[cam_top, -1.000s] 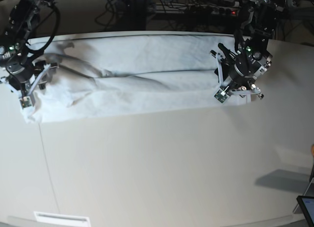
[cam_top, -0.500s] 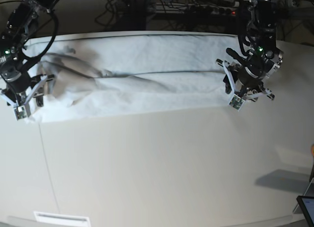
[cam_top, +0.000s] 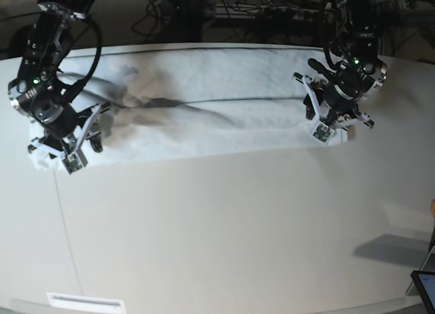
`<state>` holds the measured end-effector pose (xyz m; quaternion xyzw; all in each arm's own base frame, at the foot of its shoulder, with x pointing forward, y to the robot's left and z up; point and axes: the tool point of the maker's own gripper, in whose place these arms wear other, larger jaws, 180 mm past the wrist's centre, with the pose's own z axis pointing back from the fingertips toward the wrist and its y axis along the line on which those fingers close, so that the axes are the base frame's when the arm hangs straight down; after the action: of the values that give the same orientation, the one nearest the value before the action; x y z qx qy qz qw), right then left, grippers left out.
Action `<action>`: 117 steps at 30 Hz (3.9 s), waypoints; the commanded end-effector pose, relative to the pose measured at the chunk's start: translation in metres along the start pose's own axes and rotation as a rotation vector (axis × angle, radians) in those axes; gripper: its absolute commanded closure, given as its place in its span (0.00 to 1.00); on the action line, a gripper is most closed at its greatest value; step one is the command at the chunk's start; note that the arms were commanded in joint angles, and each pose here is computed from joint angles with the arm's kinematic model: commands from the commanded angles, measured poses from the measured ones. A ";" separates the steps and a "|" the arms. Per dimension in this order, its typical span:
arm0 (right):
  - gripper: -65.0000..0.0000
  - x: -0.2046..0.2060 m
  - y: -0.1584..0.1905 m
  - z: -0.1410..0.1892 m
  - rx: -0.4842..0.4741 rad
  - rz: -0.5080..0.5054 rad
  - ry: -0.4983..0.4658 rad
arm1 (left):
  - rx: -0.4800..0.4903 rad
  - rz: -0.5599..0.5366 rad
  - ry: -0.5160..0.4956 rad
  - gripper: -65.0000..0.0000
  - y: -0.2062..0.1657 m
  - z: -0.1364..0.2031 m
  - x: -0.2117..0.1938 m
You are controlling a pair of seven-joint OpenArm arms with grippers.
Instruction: Fold the T-shirt properly
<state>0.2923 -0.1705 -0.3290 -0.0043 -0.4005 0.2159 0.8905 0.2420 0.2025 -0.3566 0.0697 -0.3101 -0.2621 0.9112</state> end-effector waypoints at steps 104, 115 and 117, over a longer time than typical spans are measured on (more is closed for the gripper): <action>0.62 -0.032 -0.065 -0.017 -0.103 -0.182 -0.060 | 0.020 0.737 -0.275 0.00 0.146 0.014 -0.033; 0.62 -0.033 -0.062 -0.017 -0.095 -0.179 -0.056 | -0.077 0.861 -0.318 0.00 0.148 -0.008 -0.028; 0.62 -0.033 -0.062 -0.017 -0.095 -0.179 -0.056 | -0.110 0.866 -0.294 0.00 0.141 -0.019 -0.028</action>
<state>0.2990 -0.2350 -0.3697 -0.0007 -0.4071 0.1108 0.9066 0.2864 0.3311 -0.3617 -0.1560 -0.3995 0.1280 0.8942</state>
